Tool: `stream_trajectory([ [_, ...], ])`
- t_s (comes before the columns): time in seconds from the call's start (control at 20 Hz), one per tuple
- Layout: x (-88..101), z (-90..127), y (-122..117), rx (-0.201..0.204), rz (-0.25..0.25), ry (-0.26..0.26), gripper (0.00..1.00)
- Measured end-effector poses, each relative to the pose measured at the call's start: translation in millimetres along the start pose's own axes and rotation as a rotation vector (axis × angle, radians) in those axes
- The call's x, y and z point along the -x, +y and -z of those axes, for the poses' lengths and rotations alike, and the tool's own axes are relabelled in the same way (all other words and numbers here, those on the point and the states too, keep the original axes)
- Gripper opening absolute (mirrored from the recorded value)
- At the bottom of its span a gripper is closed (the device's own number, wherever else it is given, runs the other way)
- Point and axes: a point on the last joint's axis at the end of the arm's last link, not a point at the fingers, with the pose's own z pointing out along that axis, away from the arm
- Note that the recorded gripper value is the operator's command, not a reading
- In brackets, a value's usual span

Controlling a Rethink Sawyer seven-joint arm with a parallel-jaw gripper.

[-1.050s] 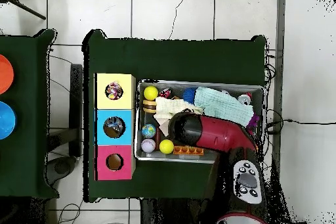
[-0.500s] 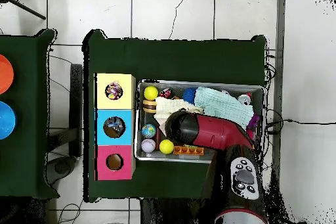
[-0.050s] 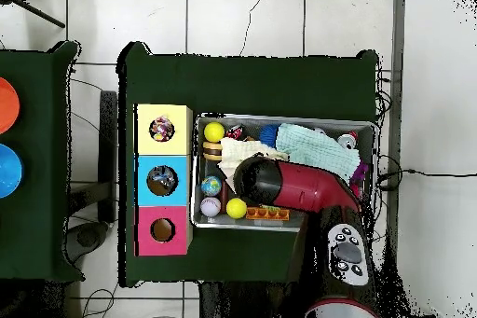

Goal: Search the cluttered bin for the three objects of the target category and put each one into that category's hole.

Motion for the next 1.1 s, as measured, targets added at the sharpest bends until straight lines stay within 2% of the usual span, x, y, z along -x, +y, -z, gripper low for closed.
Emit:
stream_trajectory([
  [0.3,12.1,13,-9,0.002,-0.024,0.000,1.00],
  [0.6,30.1,20,-27,0.004,-0.066,-0.003,1.00],
  [1.1,44.9,17,-45,0.008,-0.103,0.002,1.00],
])
